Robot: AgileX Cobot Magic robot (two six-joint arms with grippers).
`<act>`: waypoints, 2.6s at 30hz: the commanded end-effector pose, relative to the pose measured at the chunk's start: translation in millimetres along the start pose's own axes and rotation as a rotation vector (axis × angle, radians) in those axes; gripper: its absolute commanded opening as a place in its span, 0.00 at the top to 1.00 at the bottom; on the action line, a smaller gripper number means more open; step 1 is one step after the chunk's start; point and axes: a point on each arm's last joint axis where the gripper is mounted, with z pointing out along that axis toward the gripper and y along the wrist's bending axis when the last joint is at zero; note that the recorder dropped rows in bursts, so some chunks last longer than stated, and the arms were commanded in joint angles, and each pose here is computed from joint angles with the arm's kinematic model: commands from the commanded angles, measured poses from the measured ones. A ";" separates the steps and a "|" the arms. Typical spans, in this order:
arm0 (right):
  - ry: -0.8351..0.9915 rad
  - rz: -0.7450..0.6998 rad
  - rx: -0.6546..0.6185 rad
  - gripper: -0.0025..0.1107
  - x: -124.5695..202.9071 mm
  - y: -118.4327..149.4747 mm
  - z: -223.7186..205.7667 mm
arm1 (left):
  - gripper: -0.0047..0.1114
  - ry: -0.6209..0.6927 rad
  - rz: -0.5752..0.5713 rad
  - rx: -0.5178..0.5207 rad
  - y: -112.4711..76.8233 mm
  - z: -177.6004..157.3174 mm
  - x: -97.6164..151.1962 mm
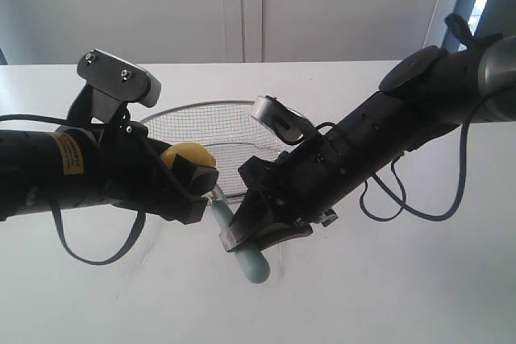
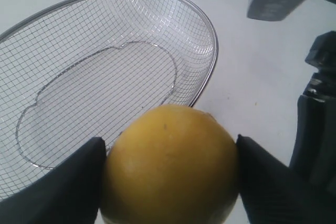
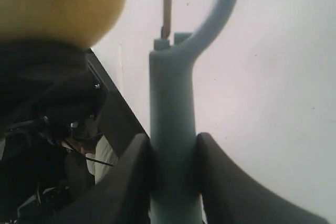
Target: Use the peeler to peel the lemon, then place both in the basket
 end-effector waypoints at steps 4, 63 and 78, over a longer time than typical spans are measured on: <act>-0.026 -0.012 -0.060 0.98 -3.2 2.2 -7.2 | 0.96 -0.011 0.004 0.006 -1.5 -0.9 -0.7; -0.242 -0.344 0.000 0.98 23.7 77.5 -81.5 | 0.96 -0.011 0.004 0.006 -1.5 -0.9 -0.7; -0.300 -0.139 0.585 0.98 23.7 27.1 -108.0 | 0.96 0.005 0.003 0.004 -1.4 -0.9 0.7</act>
